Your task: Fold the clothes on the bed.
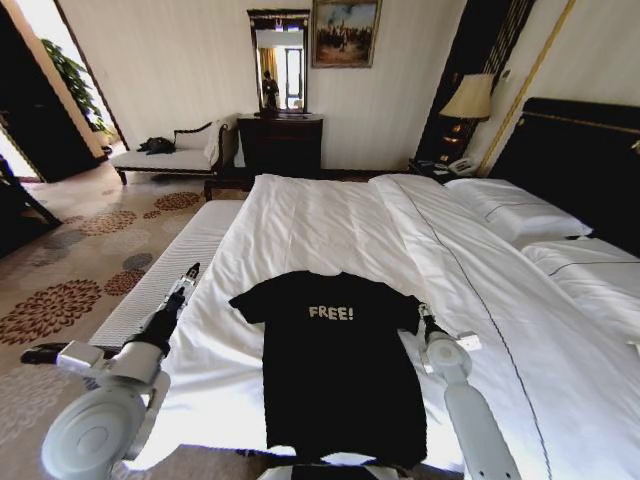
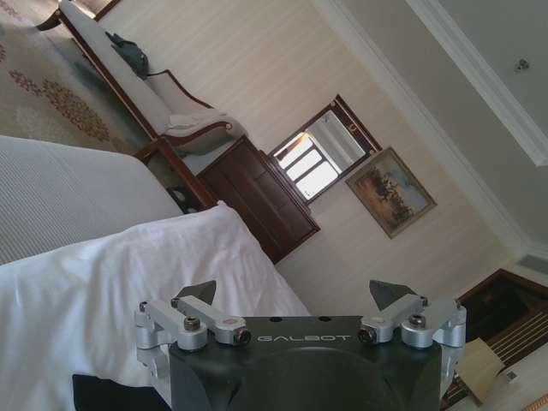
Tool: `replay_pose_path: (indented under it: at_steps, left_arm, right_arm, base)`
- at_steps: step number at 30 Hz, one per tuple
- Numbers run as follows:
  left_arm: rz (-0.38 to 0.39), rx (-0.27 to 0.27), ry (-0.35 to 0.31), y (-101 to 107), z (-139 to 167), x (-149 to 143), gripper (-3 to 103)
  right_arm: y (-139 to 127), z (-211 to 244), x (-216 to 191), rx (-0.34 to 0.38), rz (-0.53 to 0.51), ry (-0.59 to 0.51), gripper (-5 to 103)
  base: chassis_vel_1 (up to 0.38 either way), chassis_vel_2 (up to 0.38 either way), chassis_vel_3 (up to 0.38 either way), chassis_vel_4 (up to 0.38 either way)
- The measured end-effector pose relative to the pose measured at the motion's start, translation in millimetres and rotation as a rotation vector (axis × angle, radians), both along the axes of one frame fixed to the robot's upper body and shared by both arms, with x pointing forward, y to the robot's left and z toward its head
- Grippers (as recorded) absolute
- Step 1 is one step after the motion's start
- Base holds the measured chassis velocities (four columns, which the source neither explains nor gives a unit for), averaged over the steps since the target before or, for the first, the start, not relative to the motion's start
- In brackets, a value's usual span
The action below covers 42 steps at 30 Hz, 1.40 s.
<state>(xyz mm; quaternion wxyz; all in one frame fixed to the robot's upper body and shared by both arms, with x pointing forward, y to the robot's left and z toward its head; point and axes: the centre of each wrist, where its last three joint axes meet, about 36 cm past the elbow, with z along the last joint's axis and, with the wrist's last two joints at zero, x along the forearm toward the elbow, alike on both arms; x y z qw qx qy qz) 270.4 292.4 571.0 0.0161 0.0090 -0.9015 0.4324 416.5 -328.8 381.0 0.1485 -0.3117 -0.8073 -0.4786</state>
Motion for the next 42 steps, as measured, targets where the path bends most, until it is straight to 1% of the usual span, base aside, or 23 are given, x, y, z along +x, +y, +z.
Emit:
replay_pose_path:
  at_steps: [7, 9, 10, 11, 14, 15, 16, 17, 20, 22, 26, 27, 28, 29, 31, 32, 35, 36, 38, 39, 40, 41, 42]
  left_arm:
    - [-0.011, -0.003, -0.011, -1.1, 2.2, 2.7, 100]
    - [-0.014, -0.003, -0.015, -0.9, 3.3, 3.6, 100]
    - [-0.015, -0.002, -0.017, -0.9, 3.8, 4.0, 100]
    - [-0.017, -0.001, -0.018, -0.8, 4.3, 4.3, 100]
    - [-0.019, 0.002, -0.022, -0.6, 5.3, 5.0, 100]
    - [-0.02, 0.003, -0.024, -0.5, 5.7, 5.3, 100]
    - [-0.022, 0.003, -0.025, -0.5, 6.1, 5.7, 100]
    - [-0.022, 0.003, -0.025, -0.5, 6.1, 5.7, 100]
    - [-0.025, 0.004, -0.027, -0.8, 6.6, 6.3, 100]
    - [-0.025, 0.004, -0.028, -0.8, 6.7, 6.4, 100]
    - [-0.026, 0.003, -0.031, -1.1, 7.2, 7.0, 100]
    - [-0.026, 0.003, -0.031, -1.1, 7.2, 7.0, 100]
    - [-0.026, 0.002, -0.031, -1.3, 7.2, 7.1, 100]
    - [-0.026, 0.001, -0.031, -1.6, 7.0, 7.1, 100]
    - [-0.023, 0.001, -0.03, -2.2, 6.4, 7.0, 100]
    - [-0.023, 0.001, -0.03, -2.2, 6.4, 7.0, 100]
    - [-0.02, 0.003, -0.026, -2.4, 5.6, 6.5, 100]
    - [-0.02, 0.003, -0.026, -2.4, 5.6, 6.5, 100]
    - [-0.016, 0.006, -0.022, -2.4, 4.9, 6.1, 100]
    - [-0.016, 0.006, -0.022, -2.4, 4.9, 6.1, 100]
    - [-0.015, 0.008, -0.02, -2.4, 4.6, 5.8, 100]
    - [-0.013, 0.009, -0.019, -2.4, 4.3, 5.6, 100]
    - [-0.011, 0.011, -0.018, -2.5, 4.0, 5.5, 100]
  right_arm:
    - [-6.0, -9.4, 8.7, 0.014, -0.012, 0.017, 100]
    - [-2.4, -7.0, 7.6, 0.035, -0.003, 0.006, 100]
    - [1.0, -5.5, 6.3, 0.043, 0.004, -0.003, 103]
    - [3.9, -5.2, 5.7, 0.048, 0.01, -0.009, 101]
    - [7.4, -5.7, 6.9, 0.052, 0.017, -0.02, 100]
    - [8.0, -6.0, 8.9, 0.052, 0.018, -0.024, 97]
    - [7.7, -6.6, 11.0, 0.05, 0.016, -0.028, 92]
    - [7.7, -6.6, 11.0, 0.05, 0.016, -0.028, 92]
    - [7.0, -7.8, 13.2, 0.046, 0.011, -0.041, 77]
    - [6.7, -8.6, 13.4, 0.045, 0.01, -0.044, 77]
    - [4.9, -12.0, 14.6, 0.038, -0.003, -0.052, 54]
    - [4.9, -12.0, 14.6, 0.038, -0.003, -0.052, 54]
    - [4.2, -12.8, 15.4, 0.035, -0.005, -0.055, 49]
    - [3.5, -13.4, 16.2, 0.034, -0.007, -0.056, 49]
    - [1.4, -15.0, 19.7, 0.031, -0.011, -0.057, 38]
    - [1.4, -15.0, 19.7, 0.031, -0.011, -0.057, 38]
    - [-2.0, -18.8, 25.9, 0.03, -0.017, -0.057, 22]
    - [-2.0, -18.8, 25.9, 0.03, -0.017, -0.057, 22]
    - [-3.4, -22.2, 28.5, 0.027, -0.02, -0.057, 12]
    - [-3.4, -22.2, 28.5, 0.027, -0.02, -0.057, 12]
    - [-3.8, -23.5, 28.9, 0.024, -0.02, -0.058, 6]
    - [-3.8, -24.2, 28.9, 0.023, -0.02, -0.06, 6]
    - [-3.9, -24.5, 28.9, 0.022, -0.019, -0.063, 2]
  base:
    - [0.0, 0.0, 0.0, 0.0]
    - [0.0, 0.0, 0.0, 0.0]
    - [0.0, 0.0, 0.0, 0.0]
    - [0.0, 0.0, 0.0, 0.0]
    - [0.0, 0.0, 0.0, 0.0]
    - [0.0, 0.0, 0.0, 0.0]
    - [0.0, 0.0, 0.0, 0.0]
    - [0.0, 0.0, 0.0, 0.0]
    - [0.0, 0.0, 0.0, 0.0]
    - [0.0, 0.0, 0.0, 0.0]
    - [0.0, 0.0, 0.0, 0.0]
    - [0.0, 0.0, 0.0, 0.0]
    - [0.0, 0.0, 0.0, 0.0]
    - [0.0, 0.0, 0.0, 0.0]
    - [0.0, 0.0, 0.0, 0.0]
    - [0.0, 0.0, 0.0, 0.0]
    - [0.0, 0.0, 0.0, 0.0]
    - [0.0, 0.0, 0.0, 0.0]
    - [0.0, 0.0, 0.0, 0.0]
    - [0.0, 0.0, 0.0, 0.0]
    - [0.0, 0.0, 0.0, 0.0]
    - [0.0, 0.0, 0.0, 0.0]
    - [0.0, 0.0, 0.0, 0.0]
